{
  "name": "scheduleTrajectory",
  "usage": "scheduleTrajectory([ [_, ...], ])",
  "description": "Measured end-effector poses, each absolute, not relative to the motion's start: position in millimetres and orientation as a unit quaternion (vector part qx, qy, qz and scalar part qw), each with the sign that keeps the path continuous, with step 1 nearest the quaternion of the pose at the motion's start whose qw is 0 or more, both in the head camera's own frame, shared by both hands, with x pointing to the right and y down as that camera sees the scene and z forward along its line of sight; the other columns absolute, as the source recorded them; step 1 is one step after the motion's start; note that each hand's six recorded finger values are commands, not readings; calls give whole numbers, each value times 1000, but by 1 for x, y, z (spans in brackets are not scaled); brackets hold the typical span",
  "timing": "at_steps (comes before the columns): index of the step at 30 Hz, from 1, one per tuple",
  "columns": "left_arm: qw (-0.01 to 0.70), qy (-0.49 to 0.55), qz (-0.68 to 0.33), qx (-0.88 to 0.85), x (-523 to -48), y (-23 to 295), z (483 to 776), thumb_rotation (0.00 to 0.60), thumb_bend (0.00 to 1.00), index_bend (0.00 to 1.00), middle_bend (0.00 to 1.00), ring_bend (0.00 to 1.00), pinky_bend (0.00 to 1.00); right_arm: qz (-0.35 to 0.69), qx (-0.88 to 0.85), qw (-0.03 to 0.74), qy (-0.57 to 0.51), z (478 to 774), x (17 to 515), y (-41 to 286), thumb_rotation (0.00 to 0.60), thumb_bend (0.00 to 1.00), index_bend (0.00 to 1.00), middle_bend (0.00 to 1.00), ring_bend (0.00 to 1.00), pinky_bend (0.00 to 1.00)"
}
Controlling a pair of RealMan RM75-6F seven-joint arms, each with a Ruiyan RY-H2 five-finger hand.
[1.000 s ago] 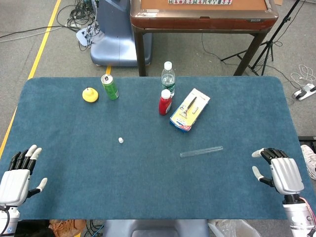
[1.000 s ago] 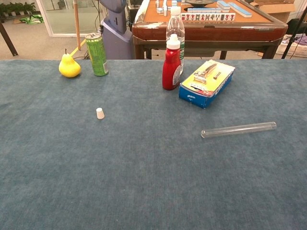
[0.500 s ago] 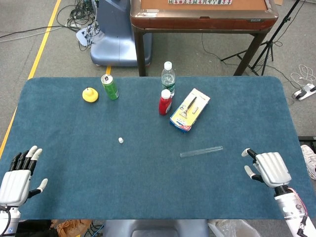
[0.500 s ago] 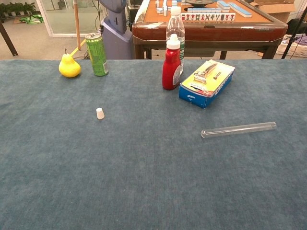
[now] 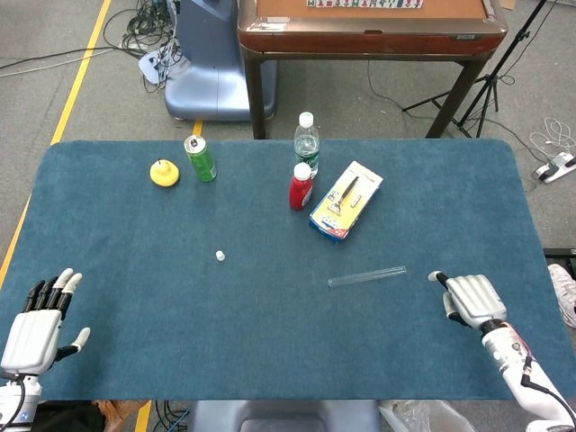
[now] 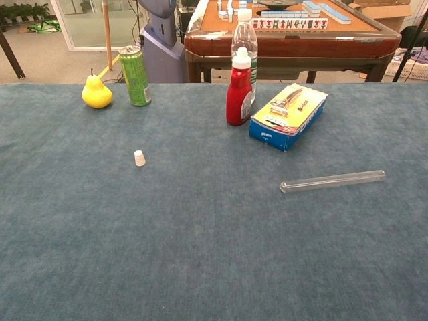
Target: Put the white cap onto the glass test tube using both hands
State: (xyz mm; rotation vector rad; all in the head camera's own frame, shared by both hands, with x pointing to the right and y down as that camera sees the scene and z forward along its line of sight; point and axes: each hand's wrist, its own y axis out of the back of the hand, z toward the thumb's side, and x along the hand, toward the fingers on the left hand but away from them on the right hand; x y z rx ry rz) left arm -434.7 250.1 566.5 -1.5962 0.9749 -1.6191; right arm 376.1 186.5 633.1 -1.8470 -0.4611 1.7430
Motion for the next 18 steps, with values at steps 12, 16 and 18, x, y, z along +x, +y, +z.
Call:
scheduleTrajectory([
  [12,329,370,-617,-612,-433,248,567,600,248,47,31,4,19,657,-692,254,-158,664,372,189,600,889,252,1000,1000,1000],
  [16,330,368,-617,-613,-433,249,568,600,248,47,31,4,19,662,-688,252,-159,670,375,185,600,889,252,1000,1000,1000],
  [18,329,367,-617,-613,-432,249,569,600,248,47,31,4,19,664,-686,252,-160,673,376,183,600,889,252,1000,1000,1000],
])
